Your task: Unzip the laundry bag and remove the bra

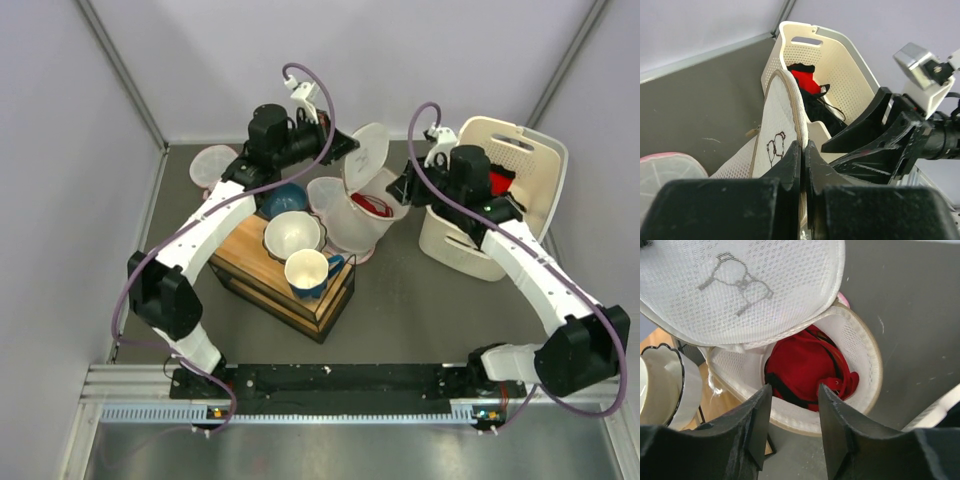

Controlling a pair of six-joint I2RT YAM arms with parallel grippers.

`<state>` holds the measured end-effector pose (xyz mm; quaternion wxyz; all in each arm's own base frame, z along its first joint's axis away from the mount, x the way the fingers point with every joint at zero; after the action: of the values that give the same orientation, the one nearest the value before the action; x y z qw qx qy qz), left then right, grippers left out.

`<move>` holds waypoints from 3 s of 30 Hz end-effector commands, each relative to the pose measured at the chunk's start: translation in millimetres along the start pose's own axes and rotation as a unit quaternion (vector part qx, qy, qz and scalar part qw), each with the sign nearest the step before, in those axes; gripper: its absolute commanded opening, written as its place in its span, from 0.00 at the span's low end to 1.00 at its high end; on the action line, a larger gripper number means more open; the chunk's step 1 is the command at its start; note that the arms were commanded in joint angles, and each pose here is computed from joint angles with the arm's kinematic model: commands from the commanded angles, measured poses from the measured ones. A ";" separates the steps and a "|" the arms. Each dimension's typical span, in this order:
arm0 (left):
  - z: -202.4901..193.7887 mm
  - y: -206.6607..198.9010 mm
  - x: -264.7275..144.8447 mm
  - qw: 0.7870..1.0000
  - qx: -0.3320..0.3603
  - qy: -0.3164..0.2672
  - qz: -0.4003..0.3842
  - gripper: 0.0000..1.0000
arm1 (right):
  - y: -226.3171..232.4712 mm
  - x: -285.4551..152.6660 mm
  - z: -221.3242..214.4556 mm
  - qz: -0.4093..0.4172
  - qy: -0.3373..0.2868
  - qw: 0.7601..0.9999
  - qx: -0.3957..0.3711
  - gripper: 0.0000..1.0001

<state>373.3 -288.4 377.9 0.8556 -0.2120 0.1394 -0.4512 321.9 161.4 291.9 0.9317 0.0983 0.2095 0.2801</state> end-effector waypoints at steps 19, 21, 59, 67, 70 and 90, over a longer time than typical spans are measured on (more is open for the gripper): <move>-41.0 30.8 15.1 0.999 -0.035 0.021 -0.035 0.00 | -11.2 102.8 -108.7 -0.031 0.189 0.980 0.052 0.51; -47.9 36.1 17.1 0.998 -0.041 0.025 -0.034 0.00 | -14.2 107.2 -117.2 -0.038 0.200 0.978 0.053 0.52; -67.7 74.6 -1.3 0.998 -0.056 0.026 0.018 0.00 | 38.4 2.3 -1.8 0.025 -0.020 0.999 0.011 0.00; -67.1 72.9 -2.6 0.998 -0.054 0.030 0.017 0.00 | 56.2 -42.6 62.2 0.027 -0.133 0.991 -0.012 0.00; -66.6 71.9 -2.9 0.998 -0.054 0.029 0.014 0.00 | 57.5 -54.9 81.6 0.013 -0.167 0.986 -0.019 0.00; -75.9 69.4 -10.3 0.997 -0.069 0.042 0.016 0.00 | 41.1 -121.9 186.3 -0.052 -0.328 0.943 -0.015 0.00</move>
<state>393.8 -264.4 253.6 0.8403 -0.2512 0.2419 -0.4149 301.9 129.8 466.4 0.9674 0.1440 -0.0343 0.2056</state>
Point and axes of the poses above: each gripper's point midway between its finger pads, its own x axis out along the fingers, its own y axis along the line the jaws close on, z = x × y, the point moved 5 cm from there along -x, back along the fingers, and after that the axes turned 2 degrees about -x, right-handed, at the moved point
